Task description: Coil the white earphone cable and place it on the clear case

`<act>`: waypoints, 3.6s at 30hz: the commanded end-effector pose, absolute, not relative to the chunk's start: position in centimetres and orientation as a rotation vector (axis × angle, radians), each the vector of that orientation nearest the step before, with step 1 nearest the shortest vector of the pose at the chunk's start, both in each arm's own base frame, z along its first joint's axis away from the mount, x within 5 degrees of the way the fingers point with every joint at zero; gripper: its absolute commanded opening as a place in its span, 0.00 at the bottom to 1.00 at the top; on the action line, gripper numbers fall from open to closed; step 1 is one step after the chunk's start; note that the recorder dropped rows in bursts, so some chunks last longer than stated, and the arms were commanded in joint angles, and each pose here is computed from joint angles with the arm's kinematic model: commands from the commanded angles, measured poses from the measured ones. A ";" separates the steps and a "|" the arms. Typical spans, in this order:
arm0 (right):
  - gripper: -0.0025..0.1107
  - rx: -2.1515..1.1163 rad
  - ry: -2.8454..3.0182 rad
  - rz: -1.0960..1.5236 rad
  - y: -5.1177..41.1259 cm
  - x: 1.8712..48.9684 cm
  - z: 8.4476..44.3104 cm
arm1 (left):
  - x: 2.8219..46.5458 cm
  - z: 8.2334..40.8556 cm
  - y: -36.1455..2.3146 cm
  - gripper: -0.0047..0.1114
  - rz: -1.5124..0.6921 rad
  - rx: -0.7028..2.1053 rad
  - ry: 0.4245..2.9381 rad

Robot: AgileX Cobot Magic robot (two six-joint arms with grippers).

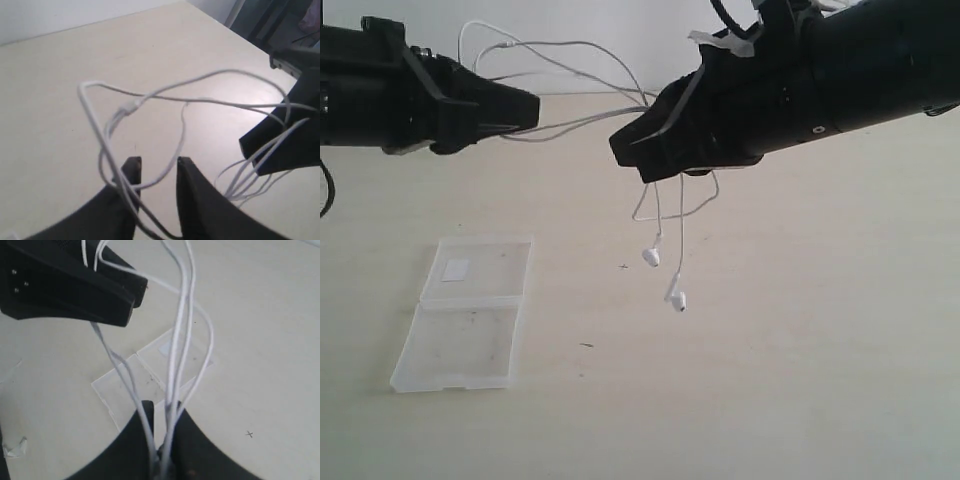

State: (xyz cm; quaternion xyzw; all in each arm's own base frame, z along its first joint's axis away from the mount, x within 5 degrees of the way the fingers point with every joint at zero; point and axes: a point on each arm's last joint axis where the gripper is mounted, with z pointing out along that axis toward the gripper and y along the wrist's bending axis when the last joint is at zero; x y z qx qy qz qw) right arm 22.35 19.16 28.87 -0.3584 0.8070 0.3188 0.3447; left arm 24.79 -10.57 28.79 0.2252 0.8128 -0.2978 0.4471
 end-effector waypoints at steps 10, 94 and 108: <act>0.02 -0.949 2.162 0.814 19.0 22.1 29.3 | 22.5 24.8 -10.6 0.67 -0.829 0.589 2.135; 0.02 -0.126 2.581 1.080 37.5 26.8 16.7 | 9.6 21.0 0.6 0.04 -0.120 -0.250 1.577; 0.02 -0.107 2.604 1.088 38.1 26.2 15.9 | 9.6 21.0 0.6 0.04 -0.121 -0.249 1.579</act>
